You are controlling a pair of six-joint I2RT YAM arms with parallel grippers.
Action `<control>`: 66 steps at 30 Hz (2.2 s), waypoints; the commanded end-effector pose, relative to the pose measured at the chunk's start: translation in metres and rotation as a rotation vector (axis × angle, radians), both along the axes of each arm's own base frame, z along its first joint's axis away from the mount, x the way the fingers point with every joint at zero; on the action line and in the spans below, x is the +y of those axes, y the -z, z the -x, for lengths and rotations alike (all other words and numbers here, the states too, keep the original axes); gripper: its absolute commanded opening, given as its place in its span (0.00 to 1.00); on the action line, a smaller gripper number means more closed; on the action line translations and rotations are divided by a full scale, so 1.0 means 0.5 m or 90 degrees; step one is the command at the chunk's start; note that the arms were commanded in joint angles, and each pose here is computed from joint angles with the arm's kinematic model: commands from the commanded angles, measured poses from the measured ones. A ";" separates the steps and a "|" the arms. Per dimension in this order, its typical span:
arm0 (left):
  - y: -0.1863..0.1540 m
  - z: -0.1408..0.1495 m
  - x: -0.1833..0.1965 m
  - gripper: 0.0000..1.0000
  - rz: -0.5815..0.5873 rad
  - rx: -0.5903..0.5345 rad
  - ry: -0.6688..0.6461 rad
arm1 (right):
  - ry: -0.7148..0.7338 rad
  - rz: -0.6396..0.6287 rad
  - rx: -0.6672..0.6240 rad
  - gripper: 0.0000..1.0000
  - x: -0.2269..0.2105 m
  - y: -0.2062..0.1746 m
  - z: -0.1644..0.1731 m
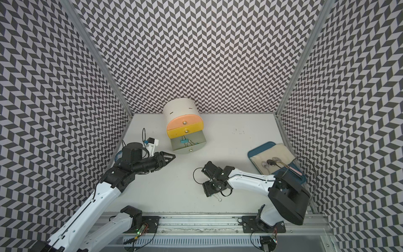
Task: Put the binder clips in the drawer according to color
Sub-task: Pick up the binder clip at the center of the board, then place the binder clip in the drawer.
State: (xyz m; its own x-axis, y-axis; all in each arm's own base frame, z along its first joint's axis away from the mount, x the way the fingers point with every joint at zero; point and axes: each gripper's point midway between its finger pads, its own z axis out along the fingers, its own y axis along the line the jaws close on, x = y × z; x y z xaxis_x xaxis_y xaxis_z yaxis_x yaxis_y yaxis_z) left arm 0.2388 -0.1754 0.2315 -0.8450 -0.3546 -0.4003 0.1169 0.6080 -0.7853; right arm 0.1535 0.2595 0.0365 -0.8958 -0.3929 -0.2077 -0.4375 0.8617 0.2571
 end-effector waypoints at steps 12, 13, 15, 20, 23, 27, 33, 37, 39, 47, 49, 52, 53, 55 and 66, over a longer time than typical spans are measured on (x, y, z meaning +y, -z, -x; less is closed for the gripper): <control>-0.008 0.017 0.006 0.47 0.003 -0.009 -0.007 | -0.028 0.067 -0.002 0.69 -0.012 0.044 0.038; -0.008 0.018 0.007 0.47 0.002 -0.008 -0.008 | -0.030 0.071 -0.003 0.69 -0.012 0.047 0.041; -0.009 0.020 0.008 0.47 0.003 -0.008 -0.009 | -0.034 0.078 -0.004 0.69 -0.011 0.051 0.047; -0.012 0.024 0.010 0.47 0.003 -0.009 -0.011 | -0.040 0.105 -0.012 0.65 -0.012 0.059 0.054; -0.016 0.025 0.012 0.47 0.003 -0.012 -0.013 | -0.041 0.124 -0.016 0.63 -0.018 0.067 0.057; -0.016 0.027 0.013 0.47 0.004 -0.012 -0.013 | -0.039 0.137 -0.019 0.61 -0.021 0.074 0.058; -0.019 0.027 0.012 0.47 0.005 -0.013 -0.013 | -0.035 0.125 -0.029 0.51 -0.010 0.061 0.052; -0.019 0.026 0.012 0.47 0.002 -0.012 -0.013 | -0.039 0.107 -0.032 0.46 0.005 0.045 0.047; -0.019 0.025 0.012 0.47 0.001 -0.013 -0.014 | -0.039 0.096 -0.037 0.45 0.017 0.032 0.042; -0.029 0.017 0.014 0.47 -0.002 -0.022 -0.020 | -0.027 0.053 -0.083 0.43 0.068 -0.056 -0.017; -0.032 0.015 0.013 0.47 -0.003 -0.024 -0.018 | -0.019 0.034 -0.092 0.42 0.081 -0.084 -0.040; -0.038 0.011 0.014 0.48 -0.006 -0.030 -0.021 | -0.001 -0.007 -0.105 0.42 0.098 -0.132 -0.089; -0.040 0.009 0.014 0.48 -0.007 -0.032 -0.021 | 0.008 -0.022 -0.109 0.42 0.102 -0.149 -0.110; -0.044 0.005 0.013 0.48 -0.005 -0.035 -0.022 | 0.027 -0.056 -0.119 0.42 0.112 -0.187 -0.158; -0.054 -0.022 0.002 0.48 -0.002 -0.041 -0.011 | 0.116 -0.212 -0.150 0.42 0.168 -0.329 -0.445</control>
